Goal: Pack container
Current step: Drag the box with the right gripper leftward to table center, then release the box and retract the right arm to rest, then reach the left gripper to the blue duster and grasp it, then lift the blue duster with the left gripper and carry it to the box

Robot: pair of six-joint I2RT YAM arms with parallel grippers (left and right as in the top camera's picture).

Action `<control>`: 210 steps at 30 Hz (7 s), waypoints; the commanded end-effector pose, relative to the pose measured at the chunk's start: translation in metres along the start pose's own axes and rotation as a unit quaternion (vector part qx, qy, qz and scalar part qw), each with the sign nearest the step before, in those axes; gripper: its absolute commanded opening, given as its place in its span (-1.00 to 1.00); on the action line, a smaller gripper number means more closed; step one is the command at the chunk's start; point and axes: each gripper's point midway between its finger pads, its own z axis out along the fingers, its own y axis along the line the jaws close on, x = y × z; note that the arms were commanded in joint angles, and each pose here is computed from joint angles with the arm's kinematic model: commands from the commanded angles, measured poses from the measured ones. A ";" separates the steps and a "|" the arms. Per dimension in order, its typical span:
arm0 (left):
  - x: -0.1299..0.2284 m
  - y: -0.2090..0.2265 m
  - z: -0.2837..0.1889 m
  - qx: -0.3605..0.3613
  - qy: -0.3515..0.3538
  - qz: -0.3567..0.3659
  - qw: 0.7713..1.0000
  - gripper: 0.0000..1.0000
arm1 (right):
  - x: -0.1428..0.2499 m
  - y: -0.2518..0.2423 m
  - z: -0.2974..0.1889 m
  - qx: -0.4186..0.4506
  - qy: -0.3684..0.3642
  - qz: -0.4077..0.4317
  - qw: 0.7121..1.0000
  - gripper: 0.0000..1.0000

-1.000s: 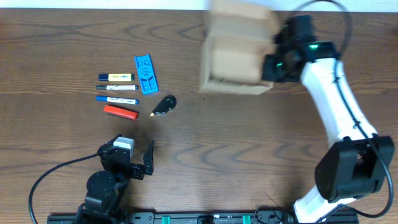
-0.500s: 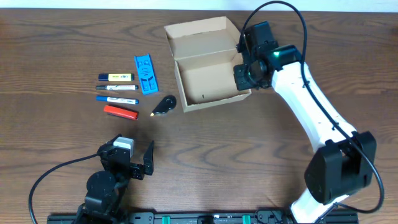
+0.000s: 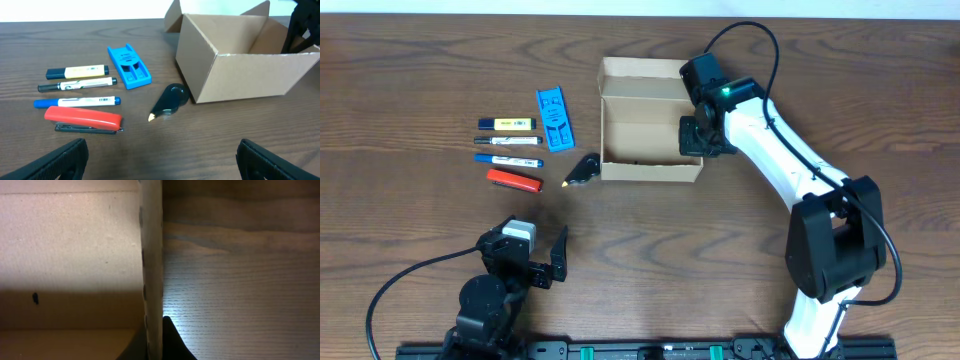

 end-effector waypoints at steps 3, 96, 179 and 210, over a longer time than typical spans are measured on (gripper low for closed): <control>0.009 0.004 0.003 -0.009 0.008 0.005 1.000 0.91 | -0.005 -0.001 -0.007 0.008 -0.009 0.002 1.000 -0.97; 0.009 -0.007 0.003 0.024 0.009 -0.003 1.000 0.90 | 0.189 -0.089 -0.235 -0.103 -0.147 -0.127 0.976 0.99; 0.026 0.071 0.270 -0.172 0.328 -0.186 0.910 0.79 | 0.189 -0.089 -0.235 -0.103 -0.147 -0.127 0.976 0.98; -0.051 0.067 0.264 -0.157 0.309 -0.122 0.930 -0.79 | 0.189 -0.089 -0.235 -0.103 -0.147 -0.127 0.976 0.99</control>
